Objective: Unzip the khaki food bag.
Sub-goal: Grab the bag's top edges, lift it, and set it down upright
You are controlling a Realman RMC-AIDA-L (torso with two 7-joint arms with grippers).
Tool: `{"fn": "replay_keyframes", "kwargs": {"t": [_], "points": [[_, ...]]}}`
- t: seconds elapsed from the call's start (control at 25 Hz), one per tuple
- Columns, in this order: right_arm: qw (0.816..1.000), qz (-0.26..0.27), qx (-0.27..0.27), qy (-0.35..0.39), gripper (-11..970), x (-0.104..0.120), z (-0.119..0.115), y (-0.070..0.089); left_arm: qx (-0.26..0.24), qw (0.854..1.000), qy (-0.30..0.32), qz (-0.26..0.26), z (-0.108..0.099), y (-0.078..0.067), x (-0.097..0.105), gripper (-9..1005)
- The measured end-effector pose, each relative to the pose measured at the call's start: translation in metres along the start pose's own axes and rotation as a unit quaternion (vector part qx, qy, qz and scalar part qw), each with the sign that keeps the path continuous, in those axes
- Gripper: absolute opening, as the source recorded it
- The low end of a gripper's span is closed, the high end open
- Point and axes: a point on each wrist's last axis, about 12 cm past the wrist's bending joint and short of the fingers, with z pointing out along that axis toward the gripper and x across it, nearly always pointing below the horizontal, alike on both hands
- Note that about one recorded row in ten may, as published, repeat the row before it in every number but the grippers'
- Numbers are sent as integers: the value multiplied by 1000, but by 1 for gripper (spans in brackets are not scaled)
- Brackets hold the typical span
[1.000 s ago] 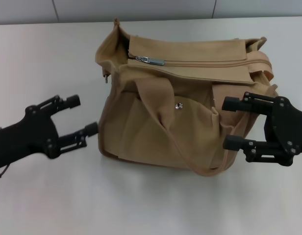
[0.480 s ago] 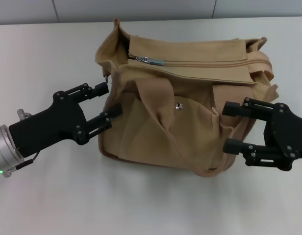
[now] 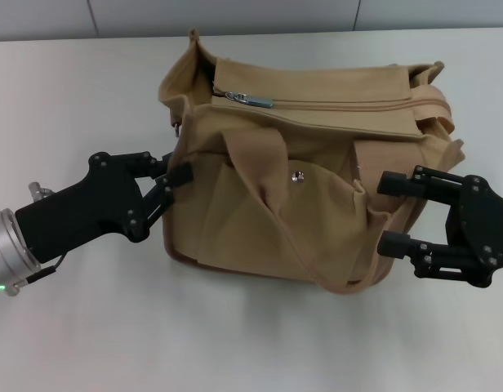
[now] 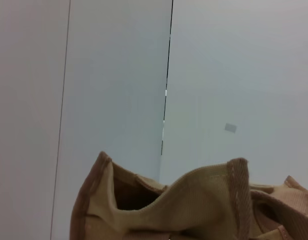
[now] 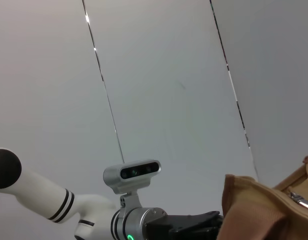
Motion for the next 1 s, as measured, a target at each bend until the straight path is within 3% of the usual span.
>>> {"fn": "replay_keyframes", "kwargs": {"t": [0.28,0.56,0.76,1.0], "points": [[1000,2,5,0,773,1,-1,0,-6,1000,-6,0,-3,1,-1,75],[1000,3,11,1,773,2,-2,0,-13,1000,-12,15,-7,8,-9,62],[1000,3,18,-5,773,2,-3,-1,-29,998,-37,34,-18,23,-30,63],[997,11,49,-50,773,-1,-6,-4,-28,994,-64,87,-28,46,-69,63]]}}
